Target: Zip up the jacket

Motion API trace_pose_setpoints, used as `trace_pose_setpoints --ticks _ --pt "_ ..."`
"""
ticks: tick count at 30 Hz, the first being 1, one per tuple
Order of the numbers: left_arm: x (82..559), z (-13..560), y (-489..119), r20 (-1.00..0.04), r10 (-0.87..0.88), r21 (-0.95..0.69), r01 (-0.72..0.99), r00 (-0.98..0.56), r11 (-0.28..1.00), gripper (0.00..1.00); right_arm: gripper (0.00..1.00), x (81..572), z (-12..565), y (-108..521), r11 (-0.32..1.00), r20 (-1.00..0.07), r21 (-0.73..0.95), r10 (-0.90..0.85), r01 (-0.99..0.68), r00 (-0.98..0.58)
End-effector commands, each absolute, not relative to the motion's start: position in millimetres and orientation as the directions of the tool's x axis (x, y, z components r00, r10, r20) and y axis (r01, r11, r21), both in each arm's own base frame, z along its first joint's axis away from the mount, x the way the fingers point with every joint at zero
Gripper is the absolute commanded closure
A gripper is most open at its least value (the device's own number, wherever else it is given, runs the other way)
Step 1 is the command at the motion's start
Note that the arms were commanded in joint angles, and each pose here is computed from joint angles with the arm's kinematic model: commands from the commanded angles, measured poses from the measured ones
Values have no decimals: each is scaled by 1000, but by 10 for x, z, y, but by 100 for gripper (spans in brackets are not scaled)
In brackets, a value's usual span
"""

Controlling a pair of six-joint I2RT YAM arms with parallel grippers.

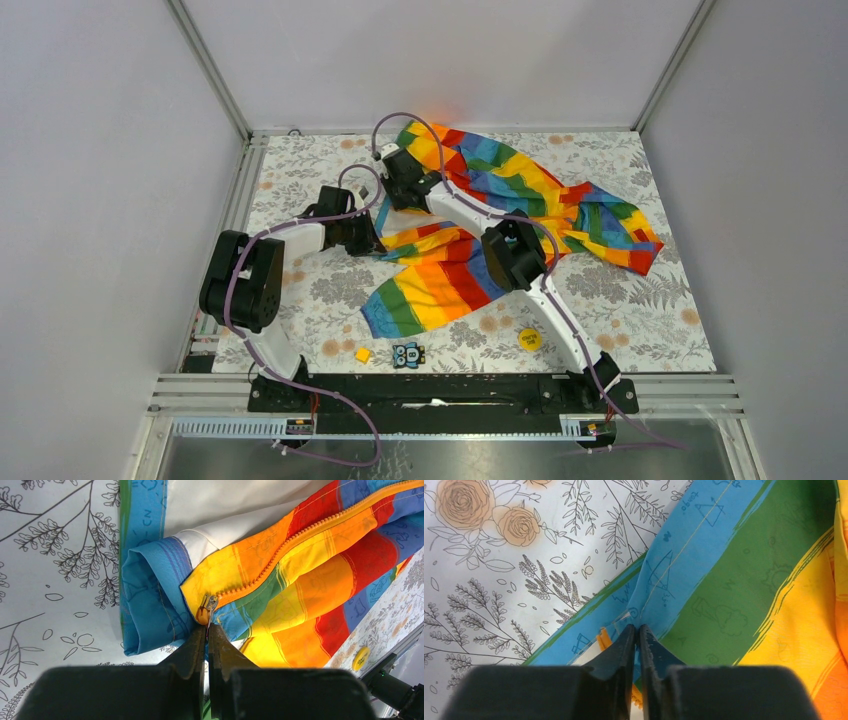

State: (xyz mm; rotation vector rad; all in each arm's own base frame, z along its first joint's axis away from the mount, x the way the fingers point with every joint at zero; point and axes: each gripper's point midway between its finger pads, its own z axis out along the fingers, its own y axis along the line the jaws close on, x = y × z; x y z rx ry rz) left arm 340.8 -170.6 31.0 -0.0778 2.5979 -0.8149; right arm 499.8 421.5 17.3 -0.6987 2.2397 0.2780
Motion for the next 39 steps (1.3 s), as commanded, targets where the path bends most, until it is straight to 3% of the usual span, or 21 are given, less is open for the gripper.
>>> trace_pose_setpoints --ticks 1,6,13,20,32,39 --pt "3520 410 -1719 -423 -186 -560 94 -887 823 100 96 4925 141 4264 815 -697 8 -411 -579 -588" --pt "3579 552 -1780 -484 -176 -579 164 -857 798 100 100 5029 656 4301 794 -751 113 -325 -598 -575" --pt "3783 1016 -1784 -697 -149 -512 340 -701 789 100 100 4885 1202 4212 651 -832 203 -278 -731 -479" --pt "3813 1316 -1823 -858 -87 -388 527 -507 756 100 100 4624 1554 3985 551 -934 66 -261 -832 -246" --pt "3640 1419 -2033 -899 27 -331 718 -437 613 100 100 4307 1874 3761 496 -982 -129 -187 -859 39" --pt "3533 1409 -2051 -899 54 -325 746 -434 581 100 100 4188 1865 3768 472 -976 -188 -191 -861 108"
